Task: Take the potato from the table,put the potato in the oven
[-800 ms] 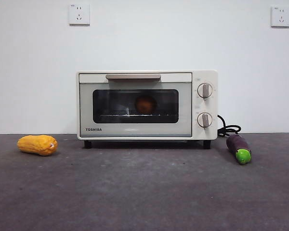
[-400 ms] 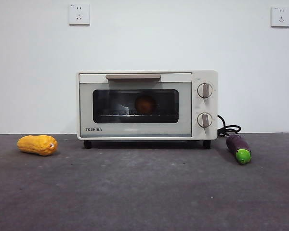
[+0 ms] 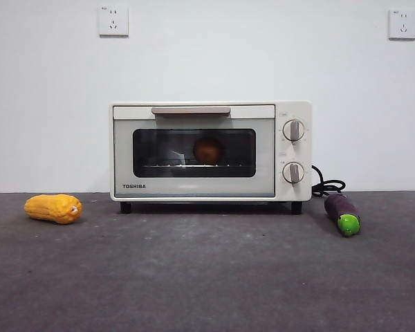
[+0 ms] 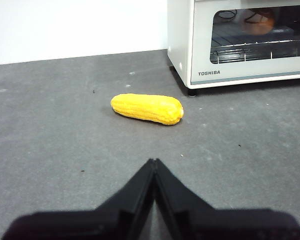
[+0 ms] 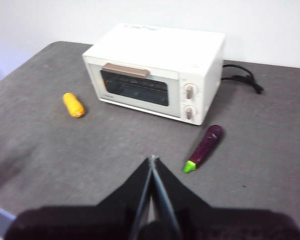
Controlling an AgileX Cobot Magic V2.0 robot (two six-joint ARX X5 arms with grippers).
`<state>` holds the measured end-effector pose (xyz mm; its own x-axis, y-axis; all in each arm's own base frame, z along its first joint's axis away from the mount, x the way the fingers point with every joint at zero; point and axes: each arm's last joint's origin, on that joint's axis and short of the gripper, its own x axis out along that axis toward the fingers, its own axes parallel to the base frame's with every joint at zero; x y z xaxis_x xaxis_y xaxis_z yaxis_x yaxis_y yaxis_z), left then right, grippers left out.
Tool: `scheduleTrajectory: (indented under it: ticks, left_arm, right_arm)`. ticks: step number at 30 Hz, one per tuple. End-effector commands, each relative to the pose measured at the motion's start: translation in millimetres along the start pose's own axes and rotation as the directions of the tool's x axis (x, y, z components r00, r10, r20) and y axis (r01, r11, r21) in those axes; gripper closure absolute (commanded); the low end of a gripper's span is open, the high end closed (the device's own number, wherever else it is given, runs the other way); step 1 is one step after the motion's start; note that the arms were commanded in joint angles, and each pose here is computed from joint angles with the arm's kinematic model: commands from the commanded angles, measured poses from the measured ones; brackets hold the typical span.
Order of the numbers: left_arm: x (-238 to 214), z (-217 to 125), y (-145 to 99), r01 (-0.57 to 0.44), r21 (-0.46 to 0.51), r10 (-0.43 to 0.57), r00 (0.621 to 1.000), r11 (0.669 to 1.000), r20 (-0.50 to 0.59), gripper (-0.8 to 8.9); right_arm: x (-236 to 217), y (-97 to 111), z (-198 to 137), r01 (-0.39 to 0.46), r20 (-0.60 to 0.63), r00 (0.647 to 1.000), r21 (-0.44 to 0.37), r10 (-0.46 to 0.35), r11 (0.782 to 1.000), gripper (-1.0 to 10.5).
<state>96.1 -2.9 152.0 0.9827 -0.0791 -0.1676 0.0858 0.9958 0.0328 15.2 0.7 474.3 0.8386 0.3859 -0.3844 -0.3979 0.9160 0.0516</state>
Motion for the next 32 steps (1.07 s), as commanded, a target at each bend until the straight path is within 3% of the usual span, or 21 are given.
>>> scheduleTrajectory:
  ticks: [1, 7, 13, 19, 25, 28, 32]
  left_arm:
    - [1, -3, 0, -0.002, 0.013, 0.002, 1.0, 1.0, -0.003, 8.17]
    - [1, -3, 0, -0.002, 0.013, 0.002, 1.0, 1.0, -0.003, 8.17]
    - [1, -3, 0, -0.002, 0.013, 0.002, 1.0, 1.0, -0.003, 8.17]
    - [1, -3, 0, -0.002, 0.013, 0.002, 1.0, 1.0, -0.003, 8.17]
    - [1, -3, 0, -0.002, 0.013, 0.002, 1.0, 1.0, -0.003, 8.17]
    - [1, -3, 0, -0.002, 0.013, 0.002, 1.0, 1.0, -0.003, 8.17]
    - [1, -3, 0, -0.002, 0.013, 0.002, 1.0, 1.0, -0.003, 8.17]
  right_arm:
    - [-6, -5, -5, 0.092, 0.001, 0.996, -0.084, -0.092, 0.992, 9.5]
    - [-6, -6, -22, 0.233, 0.045, 0.973, -0.181, -0.228, 0.956, 9.5]
    - [40, -3, -64, 0.231, 0.227, 0.959, -0.268, -0.172, 0.935, 9.5]
    - [102, -14, -118, 0.266, 0.436, 0.883, -0.159, -0.174, 0.951, 9.5]
    - [147, -34, -174, 0.229, 0.432, 0.883, -0.061, -0.181, 0.972, 9.5]
    - [158, -42, -198, 0.264, 0.391, 0.888, -0.007, -0.241, 0.964, 9.5]
    - [168, -49, -221, 0.357, 0.344, 0.871, 0.042, -0.349, 0.933, 9.5]
